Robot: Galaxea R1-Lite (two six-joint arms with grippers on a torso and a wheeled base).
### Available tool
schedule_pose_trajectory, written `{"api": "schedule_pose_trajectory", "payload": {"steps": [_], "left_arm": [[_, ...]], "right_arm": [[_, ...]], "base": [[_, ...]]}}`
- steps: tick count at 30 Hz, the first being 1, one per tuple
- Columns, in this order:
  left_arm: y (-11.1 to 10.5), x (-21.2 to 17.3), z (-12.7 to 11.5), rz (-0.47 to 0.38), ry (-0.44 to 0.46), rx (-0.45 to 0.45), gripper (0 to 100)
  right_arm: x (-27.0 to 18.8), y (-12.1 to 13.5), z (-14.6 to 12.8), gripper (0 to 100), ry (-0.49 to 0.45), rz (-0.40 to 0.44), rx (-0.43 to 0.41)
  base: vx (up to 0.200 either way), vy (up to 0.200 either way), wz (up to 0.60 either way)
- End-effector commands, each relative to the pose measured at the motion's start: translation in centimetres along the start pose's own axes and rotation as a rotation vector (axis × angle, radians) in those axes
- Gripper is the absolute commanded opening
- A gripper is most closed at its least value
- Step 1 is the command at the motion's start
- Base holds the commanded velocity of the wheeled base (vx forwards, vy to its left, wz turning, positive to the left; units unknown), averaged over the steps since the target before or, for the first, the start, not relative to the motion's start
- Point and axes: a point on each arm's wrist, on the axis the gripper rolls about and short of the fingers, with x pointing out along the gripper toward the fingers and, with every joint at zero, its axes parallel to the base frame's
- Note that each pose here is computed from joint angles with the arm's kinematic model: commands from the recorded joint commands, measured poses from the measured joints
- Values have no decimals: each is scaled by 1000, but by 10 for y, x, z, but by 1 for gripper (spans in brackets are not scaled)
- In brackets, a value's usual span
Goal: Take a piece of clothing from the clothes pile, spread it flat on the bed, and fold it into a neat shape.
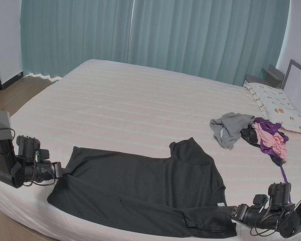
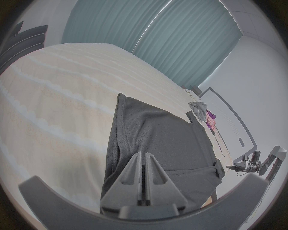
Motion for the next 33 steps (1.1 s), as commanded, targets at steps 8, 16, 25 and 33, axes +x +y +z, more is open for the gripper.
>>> {"api": "schedule_pose_trajectory", "payload": {"steps": [8, 16, 25, 33], "left_arm": [[-11, -18, 2, -6, -17, 3, 0], [-18, -33, 2, -9, -28, 3, 0], [-23, -37, 5, -23, -38, -33, 0], [-23, -37, 3, -23, -31, -34, 0]], "right_arm": [[4, -3, 1, 100, 9, -1, 6], [22, -11, 8, 100, -18, 61, -9], [48, -27, 12, 100, -50, 67, -27], [57, -31, 12, 100, -55, 102, -49]], "base": [[0, 0, 0], [0, 0, 0], [0, 0, 0], [0, 0, 0]]}}
